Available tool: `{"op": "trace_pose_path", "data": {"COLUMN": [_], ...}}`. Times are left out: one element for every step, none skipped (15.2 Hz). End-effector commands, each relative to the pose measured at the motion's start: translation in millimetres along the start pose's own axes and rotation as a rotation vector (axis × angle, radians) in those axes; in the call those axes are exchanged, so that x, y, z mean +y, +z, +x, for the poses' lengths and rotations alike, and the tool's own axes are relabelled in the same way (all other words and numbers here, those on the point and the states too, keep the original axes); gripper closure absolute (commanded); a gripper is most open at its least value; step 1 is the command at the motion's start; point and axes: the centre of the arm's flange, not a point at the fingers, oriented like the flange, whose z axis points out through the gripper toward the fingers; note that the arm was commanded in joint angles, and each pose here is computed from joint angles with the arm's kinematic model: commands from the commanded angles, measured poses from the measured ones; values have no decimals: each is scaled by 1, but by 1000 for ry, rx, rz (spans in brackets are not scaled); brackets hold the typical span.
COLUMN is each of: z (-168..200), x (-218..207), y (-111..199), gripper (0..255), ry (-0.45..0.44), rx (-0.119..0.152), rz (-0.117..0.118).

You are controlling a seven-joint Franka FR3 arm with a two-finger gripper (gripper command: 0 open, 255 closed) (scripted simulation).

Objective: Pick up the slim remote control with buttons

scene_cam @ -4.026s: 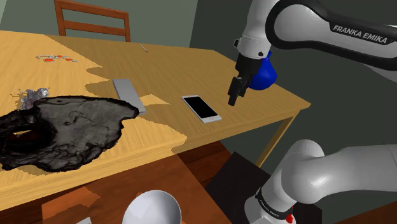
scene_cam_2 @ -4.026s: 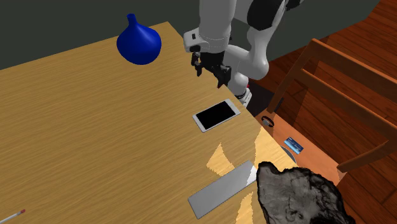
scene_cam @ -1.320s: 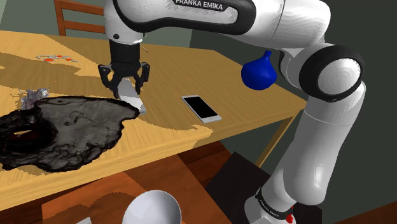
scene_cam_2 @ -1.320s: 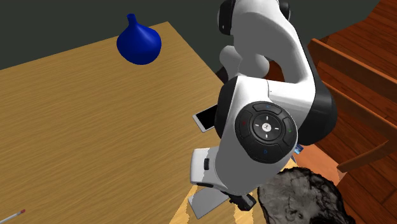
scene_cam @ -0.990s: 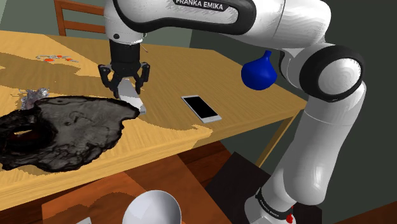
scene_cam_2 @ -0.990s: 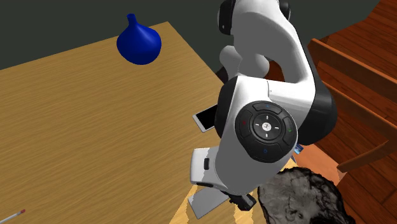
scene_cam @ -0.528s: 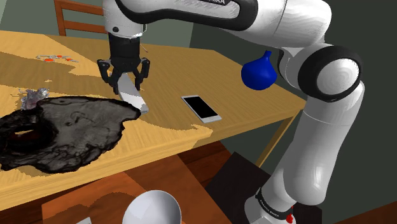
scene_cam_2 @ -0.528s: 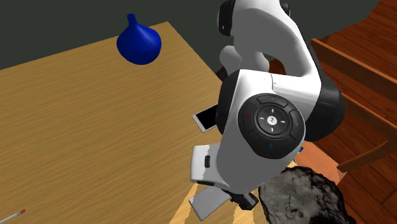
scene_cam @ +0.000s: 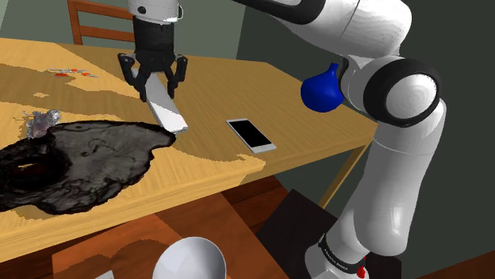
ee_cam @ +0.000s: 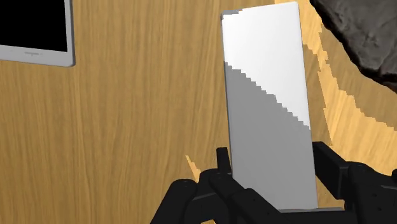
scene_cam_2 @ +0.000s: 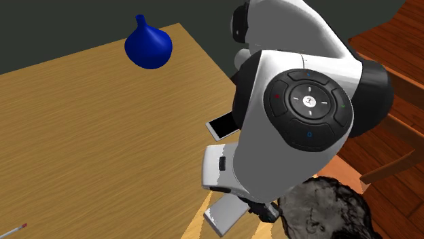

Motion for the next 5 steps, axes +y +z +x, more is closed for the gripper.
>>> {"op": "trace_pose_path", "data": {"z": [-1,-1,-1,-1,-1], "x": [1,1,1,1,1], "y": [-11,-16,-21,-22,-22], "gripper": [255,255,255,255,255], "ry": [0,0,0,0,0], "rx": [0,0,0,0,0], "rz": [0,0,0,0,0]}}
